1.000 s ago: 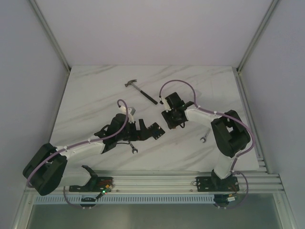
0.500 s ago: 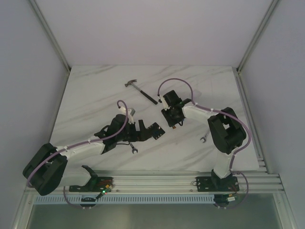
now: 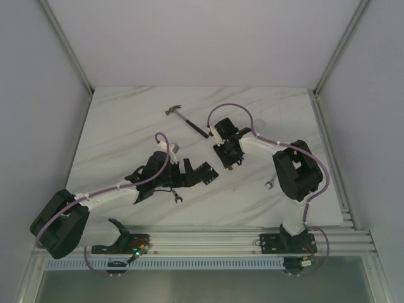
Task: Snap on the fuse box
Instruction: Pick up the fuse from the center of the board.
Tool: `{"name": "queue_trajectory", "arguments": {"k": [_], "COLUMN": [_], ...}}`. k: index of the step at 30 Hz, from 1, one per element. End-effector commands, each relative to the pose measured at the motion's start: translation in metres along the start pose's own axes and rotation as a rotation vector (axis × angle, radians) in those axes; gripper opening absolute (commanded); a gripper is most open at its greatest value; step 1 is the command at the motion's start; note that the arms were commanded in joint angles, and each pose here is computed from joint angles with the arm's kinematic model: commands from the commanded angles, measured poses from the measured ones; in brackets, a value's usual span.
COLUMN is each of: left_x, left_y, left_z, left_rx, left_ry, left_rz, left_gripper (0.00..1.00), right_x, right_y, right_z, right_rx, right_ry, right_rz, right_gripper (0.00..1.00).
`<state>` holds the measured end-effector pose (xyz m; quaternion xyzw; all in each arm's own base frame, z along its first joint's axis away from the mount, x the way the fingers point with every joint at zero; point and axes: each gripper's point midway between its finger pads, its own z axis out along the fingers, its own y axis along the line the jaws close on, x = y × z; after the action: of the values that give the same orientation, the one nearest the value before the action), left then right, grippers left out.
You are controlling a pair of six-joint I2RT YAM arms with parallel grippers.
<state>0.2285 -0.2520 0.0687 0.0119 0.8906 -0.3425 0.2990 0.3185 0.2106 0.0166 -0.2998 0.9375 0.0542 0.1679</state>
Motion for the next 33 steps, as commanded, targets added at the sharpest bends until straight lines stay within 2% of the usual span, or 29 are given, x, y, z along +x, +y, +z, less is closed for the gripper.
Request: {"name": "queue_trajectory", "arguments": {"k": [1,11,17,20,27,33], "left_x": [0.0,0.0,-0.004,-0.005,-0.004,-0.008], "left_y": [-0.001,-0.004,-0.01,-0.011,-0.012,-0.016], "left_z": [-0.002,-0.003,-0.006,-0.007,-0.008,-0.009], "left_rx": [0.006,0.019,0.043,0.048,0.055,0.068], "left_ry": [0.005,0.007,-0.008,-0.013,-0.011,-0.033], "left_rz": [-0.012,-0.007,0.005,0.005,0.006,0.013], "left_gripper": [1.0,1.0,1.0,1.0,1.0,1.0], "right_x": [0.016,0.021,0.014,0.011,0.018,0.014], "right_y": [0.001,0.0,0.002,0.002,0.002,0.002], "right_z": [0.014,0.017,0.004,0.0,0.0,-0.002], "right_rx": [-0.003,0.009,0.009,0.018,0.03,0.039], "right_ry": [0.088,0.12,0.083,0.069,0.098,0.083], "right_rz": [-0.013,-0.022,0.011,0.029,0.049,0.074], "right_gripper": [0.38,0.29,0.28,0.31,0.31,0.28]}}
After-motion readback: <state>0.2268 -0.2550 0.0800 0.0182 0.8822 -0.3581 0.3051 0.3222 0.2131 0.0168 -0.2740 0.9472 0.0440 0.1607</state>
